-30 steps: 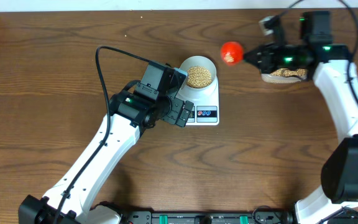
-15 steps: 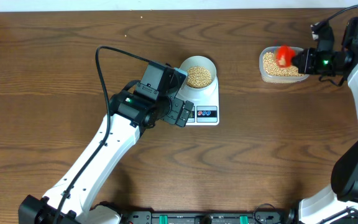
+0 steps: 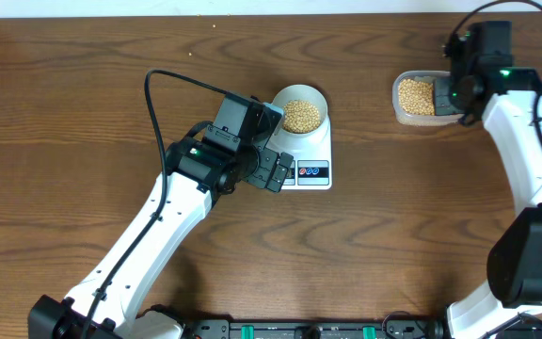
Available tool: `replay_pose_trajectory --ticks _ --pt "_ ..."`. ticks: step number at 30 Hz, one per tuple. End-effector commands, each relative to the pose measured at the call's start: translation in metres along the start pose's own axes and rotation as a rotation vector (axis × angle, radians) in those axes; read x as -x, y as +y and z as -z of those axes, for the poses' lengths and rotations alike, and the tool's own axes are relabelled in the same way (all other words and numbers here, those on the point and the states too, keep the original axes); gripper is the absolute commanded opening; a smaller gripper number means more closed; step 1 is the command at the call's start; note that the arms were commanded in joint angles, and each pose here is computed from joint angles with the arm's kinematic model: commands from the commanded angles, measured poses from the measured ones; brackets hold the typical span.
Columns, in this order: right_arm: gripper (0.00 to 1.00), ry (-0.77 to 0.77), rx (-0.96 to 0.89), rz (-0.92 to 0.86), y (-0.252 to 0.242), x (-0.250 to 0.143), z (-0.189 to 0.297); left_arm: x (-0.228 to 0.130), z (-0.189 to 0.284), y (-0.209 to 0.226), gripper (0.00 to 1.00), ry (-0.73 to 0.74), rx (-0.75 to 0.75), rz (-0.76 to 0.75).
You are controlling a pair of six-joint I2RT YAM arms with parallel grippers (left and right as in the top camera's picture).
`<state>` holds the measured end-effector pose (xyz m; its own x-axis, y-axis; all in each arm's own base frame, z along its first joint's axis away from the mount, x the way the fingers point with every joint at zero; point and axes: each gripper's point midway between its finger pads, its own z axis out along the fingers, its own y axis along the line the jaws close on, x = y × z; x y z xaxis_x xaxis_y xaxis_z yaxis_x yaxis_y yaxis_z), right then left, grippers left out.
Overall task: Scoop item into bowl and weigh 50g on scale
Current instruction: 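Lift the red scoop away from the bowl toward the soybean tub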
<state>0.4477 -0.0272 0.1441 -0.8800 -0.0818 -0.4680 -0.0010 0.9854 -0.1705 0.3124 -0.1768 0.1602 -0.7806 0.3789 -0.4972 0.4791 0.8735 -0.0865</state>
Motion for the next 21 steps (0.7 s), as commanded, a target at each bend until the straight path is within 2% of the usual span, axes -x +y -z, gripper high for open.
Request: replay_pose_trajectory --ticks 1,8,12,18,21 --pt "0.01 -0.035 -0.171 0.023 -0.013 0.011 0.018 -0.001 0.001 0.0 0.98 0.003 -0.002 0.0" --pt "0.01 -0.039 -0.206 0.046 -0.008 0.012 0.021 -0.001 0.001 0.0 0.98 0.003 -0.003 0.0" --pt "0.01 -0.044 -0.202 -0.001 -0.008 0.012 0.021 -0.001 0.001 0.0 0.98 0.002 -0.002 0.0" --pt "0.01 -0.056 -0.127 -0.196 -0.001 0.012 0.018 -0.001 0.001 0.0 0.98 0.002 -0.003 0.0" --pt "0.01 -0.052 0.026 -0.34 0.014 0.015 0.014 -0.001 0.001 0.0 0.98 0.002 -0.003 0.0"
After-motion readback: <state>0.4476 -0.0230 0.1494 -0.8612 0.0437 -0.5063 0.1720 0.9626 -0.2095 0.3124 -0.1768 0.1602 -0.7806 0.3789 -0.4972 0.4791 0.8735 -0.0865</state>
